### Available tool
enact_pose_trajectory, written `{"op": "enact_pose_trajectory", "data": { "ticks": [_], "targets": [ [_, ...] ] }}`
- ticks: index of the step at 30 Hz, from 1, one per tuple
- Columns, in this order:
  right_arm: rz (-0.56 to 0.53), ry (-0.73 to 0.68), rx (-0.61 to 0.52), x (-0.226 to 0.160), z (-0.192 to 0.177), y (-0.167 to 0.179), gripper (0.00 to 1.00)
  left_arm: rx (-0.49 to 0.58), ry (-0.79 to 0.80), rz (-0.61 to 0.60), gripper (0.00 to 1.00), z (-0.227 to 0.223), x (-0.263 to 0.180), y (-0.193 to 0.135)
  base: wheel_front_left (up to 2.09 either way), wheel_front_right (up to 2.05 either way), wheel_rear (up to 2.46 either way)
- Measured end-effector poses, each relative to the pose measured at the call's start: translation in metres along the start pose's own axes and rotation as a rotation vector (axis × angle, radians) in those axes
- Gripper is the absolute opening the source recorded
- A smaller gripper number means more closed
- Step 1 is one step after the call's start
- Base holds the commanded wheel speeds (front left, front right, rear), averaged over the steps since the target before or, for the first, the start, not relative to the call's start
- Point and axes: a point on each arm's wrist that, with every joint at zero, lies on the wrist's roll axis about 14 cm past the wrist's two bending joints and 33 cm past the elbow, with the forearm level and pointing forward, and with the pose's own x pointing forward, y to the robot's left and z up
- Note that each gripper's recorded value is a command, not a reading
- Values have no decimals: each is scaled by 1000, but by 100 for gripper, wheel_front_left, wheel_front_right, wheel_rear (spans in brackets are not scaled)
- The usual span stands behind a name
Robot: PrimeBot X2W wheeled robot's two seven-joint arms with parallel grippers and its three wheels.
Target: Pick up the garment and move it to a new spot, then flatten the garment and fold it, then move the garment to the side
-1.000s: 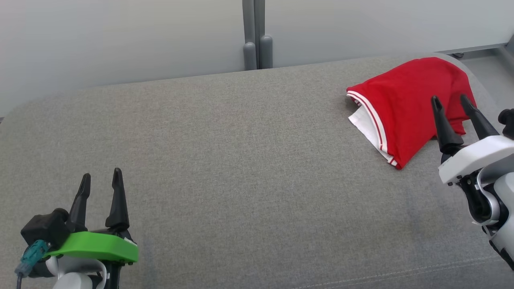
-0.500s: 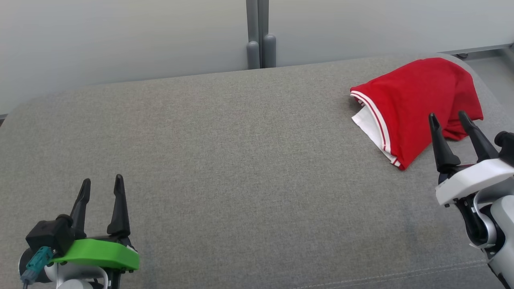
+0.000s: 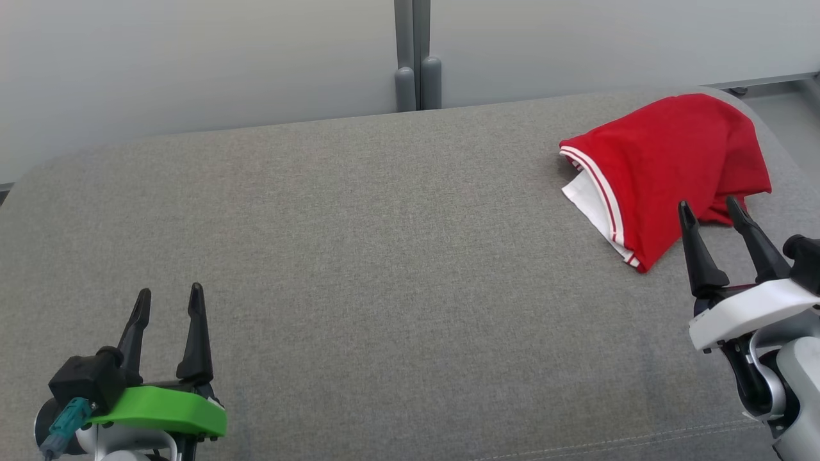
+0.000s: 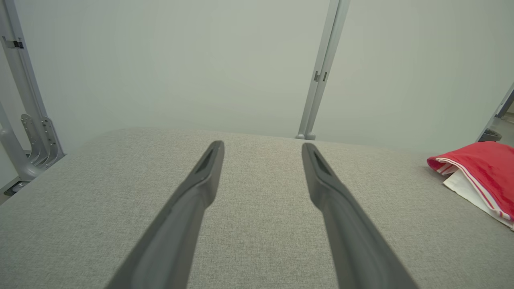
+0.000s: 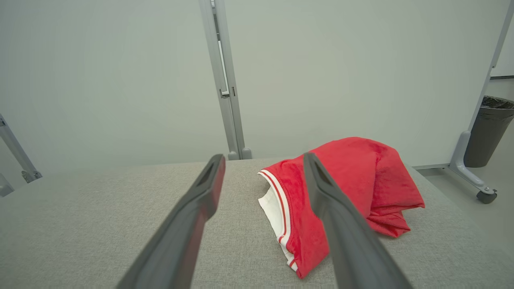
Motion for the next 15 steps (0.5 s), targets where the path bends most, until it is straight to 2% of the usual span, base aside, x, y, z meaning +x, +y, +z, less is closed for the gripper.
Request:
{"op": "enact_pose_trajectory", "data": {
  "ticks": [7, 8, 12, 15],
  "targets": [
    [-9, -3, 4, -4, -1, -1, 100, 14, 7, -7, 100, -2, -1, -1, 0, 0, 0],
    [-9, -1, 9, -4, -2, 0, 0, 13, 12, -9, 0, -4, -1, -2, 0, 0, 0],
    [-15, 64, 52, -15, -27, 10, 0, -3, 74, 7, 0, -24, -10, -1, 0, 0, 0],
    [-22, 81, 84, -17, -32, 13, 0, -24, 96, 19, 0, -30, -12, 0, 0, 0, 0]
  ]
}}
